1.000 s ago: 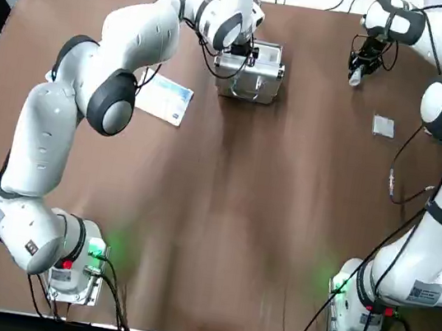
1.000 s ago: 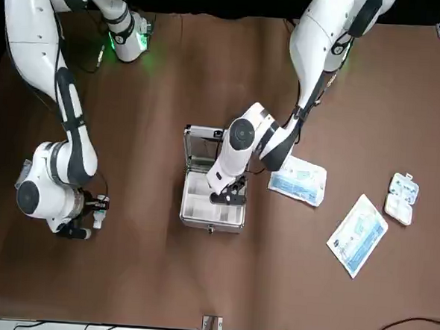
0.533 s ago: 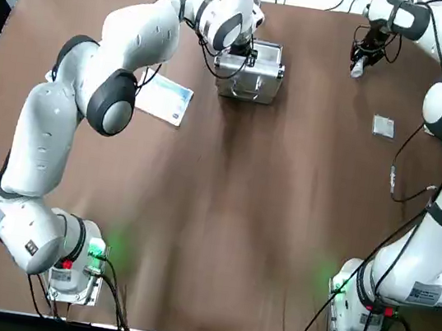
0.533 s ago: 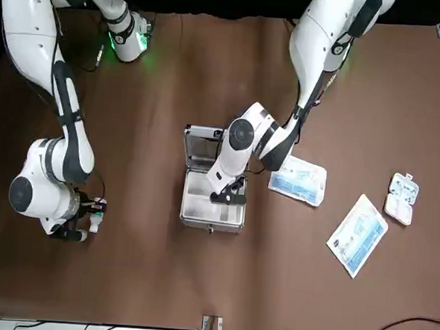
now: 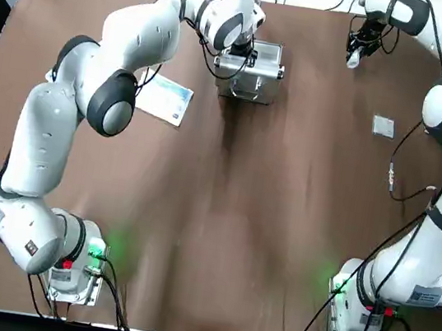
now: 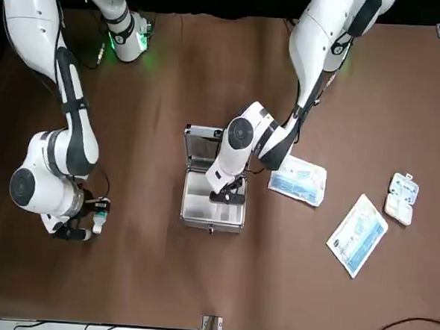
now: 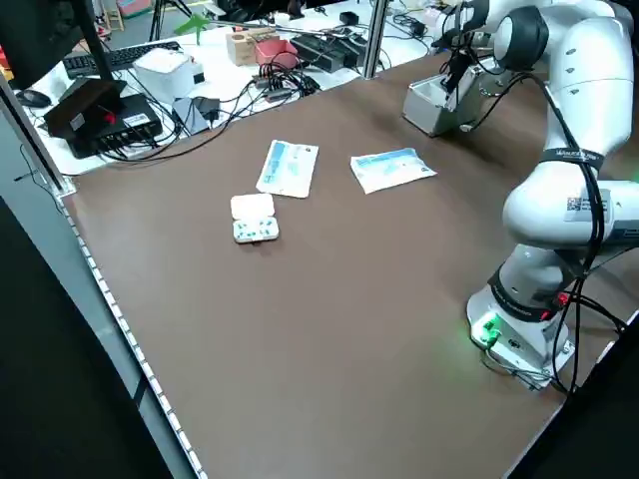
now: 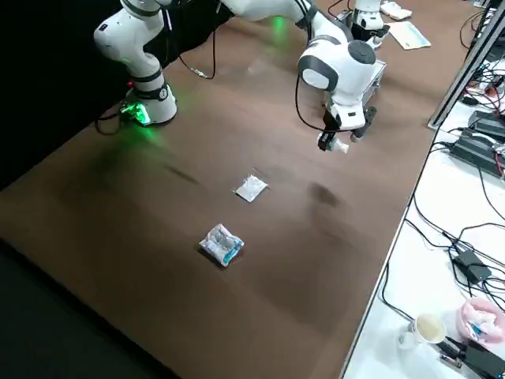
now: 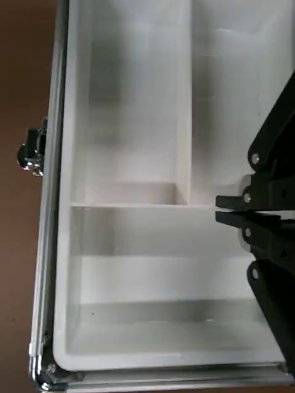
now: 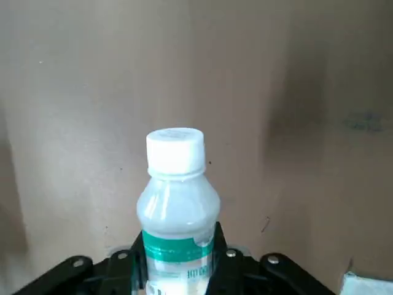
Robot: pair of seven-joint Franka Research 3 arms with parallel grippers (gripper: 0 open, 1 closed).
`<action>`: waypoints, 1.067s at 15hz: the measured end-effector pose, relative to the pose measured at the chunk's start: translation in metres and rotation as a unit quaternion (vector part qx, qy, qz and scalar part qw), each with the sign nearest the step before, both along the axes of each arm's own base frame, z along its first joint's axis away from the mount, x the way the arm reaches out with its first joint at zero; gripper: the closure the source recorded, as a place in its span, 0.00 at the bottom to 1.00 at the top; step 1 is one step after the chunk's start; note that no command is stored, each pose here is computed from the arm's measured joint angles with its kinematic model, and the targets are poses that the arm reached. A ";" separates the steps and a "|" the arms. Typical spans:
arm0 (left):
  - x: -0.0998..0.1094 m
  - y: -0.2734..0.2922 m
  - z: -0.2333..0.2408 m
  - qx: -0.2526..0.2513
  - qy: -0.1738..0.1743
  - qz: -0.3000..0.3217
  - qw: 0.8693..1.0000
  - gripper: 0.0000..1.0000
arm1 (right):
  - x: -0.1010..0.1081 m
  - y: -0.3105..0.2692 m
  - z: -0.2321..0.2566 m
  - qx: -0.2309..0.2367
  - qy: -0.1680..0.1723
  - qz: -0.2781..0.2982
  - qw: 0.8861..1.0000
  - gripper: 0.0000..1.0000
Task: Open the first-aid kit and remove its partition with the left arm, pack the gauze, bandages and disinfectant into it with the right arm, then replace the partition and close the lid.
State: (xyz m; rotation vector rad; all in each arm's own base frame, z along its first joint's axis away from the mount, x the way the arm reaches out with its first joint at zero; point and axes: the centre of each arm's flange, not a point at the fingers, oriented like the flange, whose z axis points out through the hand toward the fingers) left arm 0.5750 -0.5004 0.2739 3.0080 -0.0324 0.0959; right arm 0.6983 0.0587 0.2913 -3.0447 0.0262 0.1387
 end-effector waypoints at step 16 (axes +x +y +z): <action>0.001 -0.003 0.043 -0.005 -0.005 0.002 1.000 0.96 | -0.003 0.033 0.050 0.002 0.019 0.025 1.000 0.60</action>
